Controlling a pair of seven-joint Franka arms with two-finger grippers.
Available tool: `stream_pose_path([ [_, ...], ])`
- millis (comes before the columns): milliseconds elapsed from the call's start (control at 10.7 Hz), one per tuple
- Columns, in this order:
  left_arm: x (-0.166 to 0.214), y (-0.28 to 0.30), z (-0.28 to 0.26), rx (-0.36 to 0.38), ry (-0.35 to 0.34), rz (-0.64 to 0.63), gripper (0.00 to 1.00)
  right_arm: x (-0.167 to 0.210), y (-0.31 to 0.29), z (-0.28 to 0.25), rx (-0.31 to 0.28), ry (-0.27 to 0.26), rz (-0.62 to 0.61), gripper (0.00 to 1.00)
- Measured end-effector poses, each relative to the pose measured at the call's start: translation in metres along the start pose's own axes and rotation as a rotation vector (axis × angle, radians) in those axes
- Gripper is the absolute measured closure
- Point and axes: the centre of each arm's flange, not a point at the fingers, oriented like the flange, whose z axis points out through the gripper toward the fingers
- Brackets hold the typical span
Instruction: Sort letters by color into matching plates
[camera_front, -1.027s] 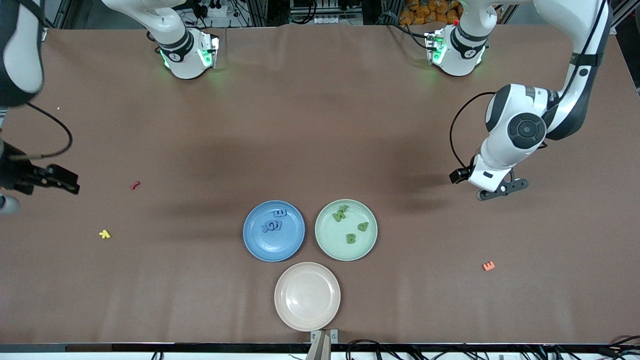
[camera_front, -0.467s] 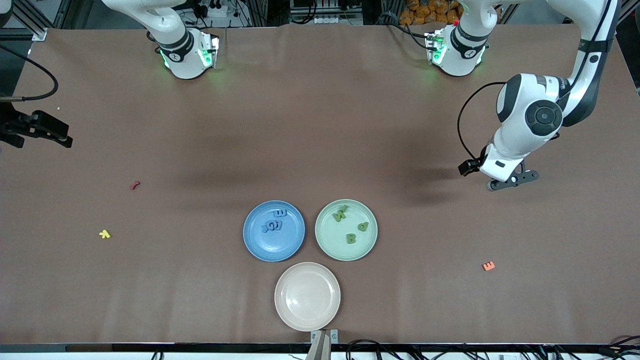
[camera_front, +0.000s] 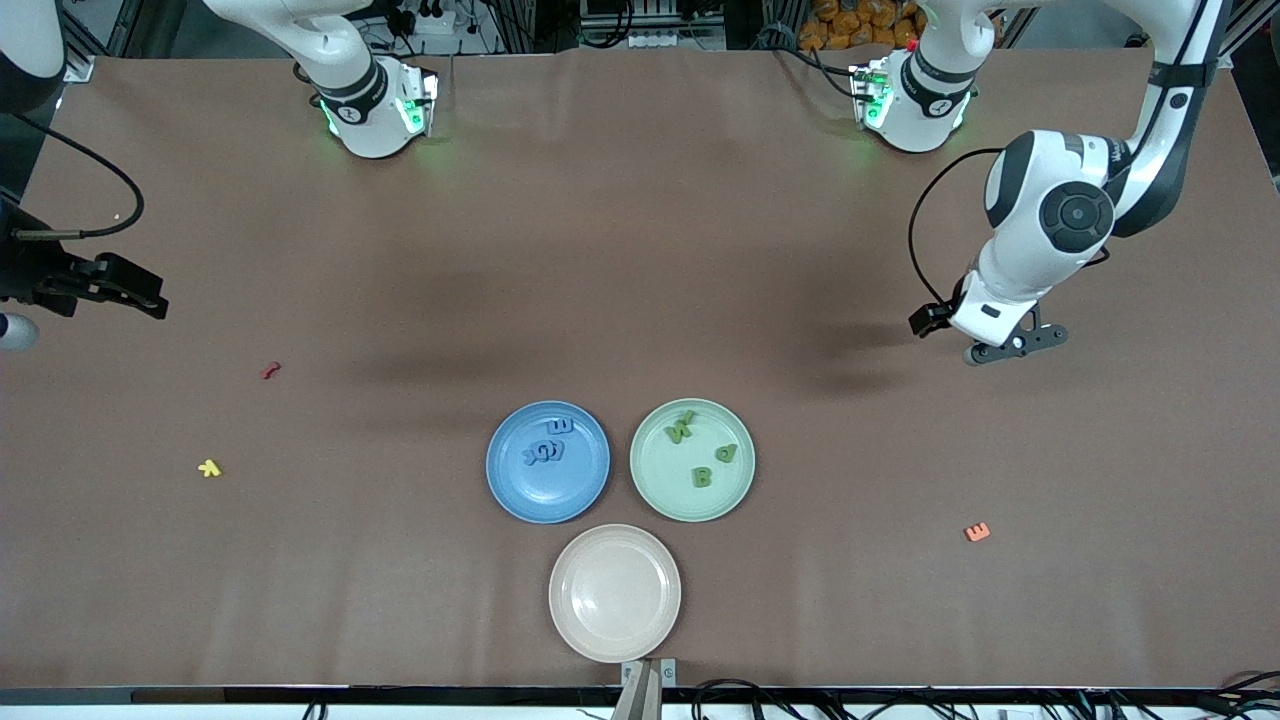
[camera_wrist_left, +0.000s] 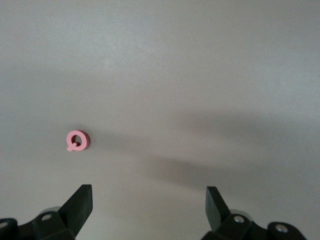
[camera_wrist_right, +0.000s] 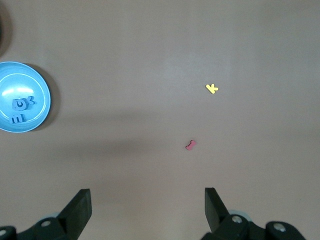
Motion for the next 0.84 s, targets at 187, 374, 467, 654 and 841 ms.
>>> stream_pose_path([
  [187,-0.011,0.003,-0.004,-0.004,0.002,0.005,0.0,-0.004,0.001,-0.002,0.002,0.001,0.001,0.0],
  [374,-0.016,0.004,-0.006,-0.004,0.004,0.007,0.0,-0.007,0.001,-0.003,0.003,0.001,0.0,0.0],
  [467,-0.017,0.003,-0.006,-0.003,0.004,0.008,0.0,-0.009,0.001,-0.003,0.004,0.0,0.0,0.0],
  [654,-0.022,0.001,-0.005,0.001,0.001,0.008,0.0,-0.016,0.002,-0.004,0.006,-0.003,-0.001,0.0],
  [841,-0.026,0.0,-0.005,0.005,0.002,0.008,0.0,-0.022,0.002,-0.004,0.009,-0.006,-0.002,0.0],
])
